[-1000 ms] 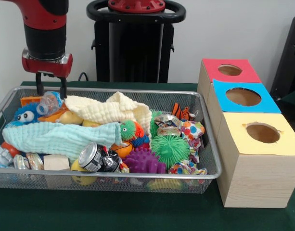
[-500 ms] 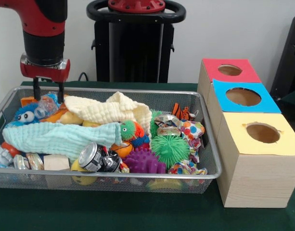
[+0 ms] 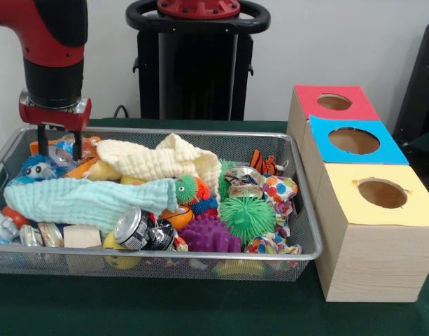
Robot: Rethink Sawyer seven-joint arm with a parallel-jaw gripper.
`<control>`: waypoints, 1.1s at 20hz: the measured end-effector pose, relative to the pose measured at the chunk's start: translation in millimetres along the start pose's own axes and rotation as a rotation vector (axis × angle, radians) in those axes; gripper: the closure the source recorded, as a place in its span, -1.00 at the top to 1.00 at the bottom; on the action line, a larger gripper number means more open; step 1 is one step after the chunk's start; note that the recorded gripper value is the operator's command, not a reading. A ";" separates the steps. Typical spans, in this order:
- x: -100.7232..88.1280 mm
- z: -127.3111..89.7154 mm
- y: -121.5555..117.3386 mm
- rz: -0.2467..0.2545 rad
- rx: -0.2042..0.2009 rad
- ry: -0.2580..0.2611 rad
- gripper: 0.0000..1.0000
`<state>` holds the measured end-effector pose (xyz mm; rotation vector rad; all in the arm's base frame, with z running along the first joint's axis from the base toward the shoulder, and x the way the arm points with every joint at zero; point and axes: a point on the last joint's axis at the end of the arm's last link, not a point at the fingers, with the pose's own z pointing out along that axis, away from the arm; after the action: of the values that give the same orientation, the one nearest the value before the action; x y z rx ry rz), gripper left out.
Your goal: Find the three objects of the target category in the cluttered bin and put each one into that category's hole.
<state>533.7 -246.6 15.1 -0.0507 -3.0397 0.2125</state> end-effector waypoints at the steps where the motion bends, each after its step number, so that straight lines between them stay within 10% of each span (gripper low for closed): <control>1: -0.6 7.8 -4.7 0.013 -0.013 -0.012 -1.00; 22: -10.0 15.9 -2.1 0.036 -0.077 -0.062 -1.00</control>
<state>542.1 -251.3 -1.2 -0.1071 -3.1103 0.1008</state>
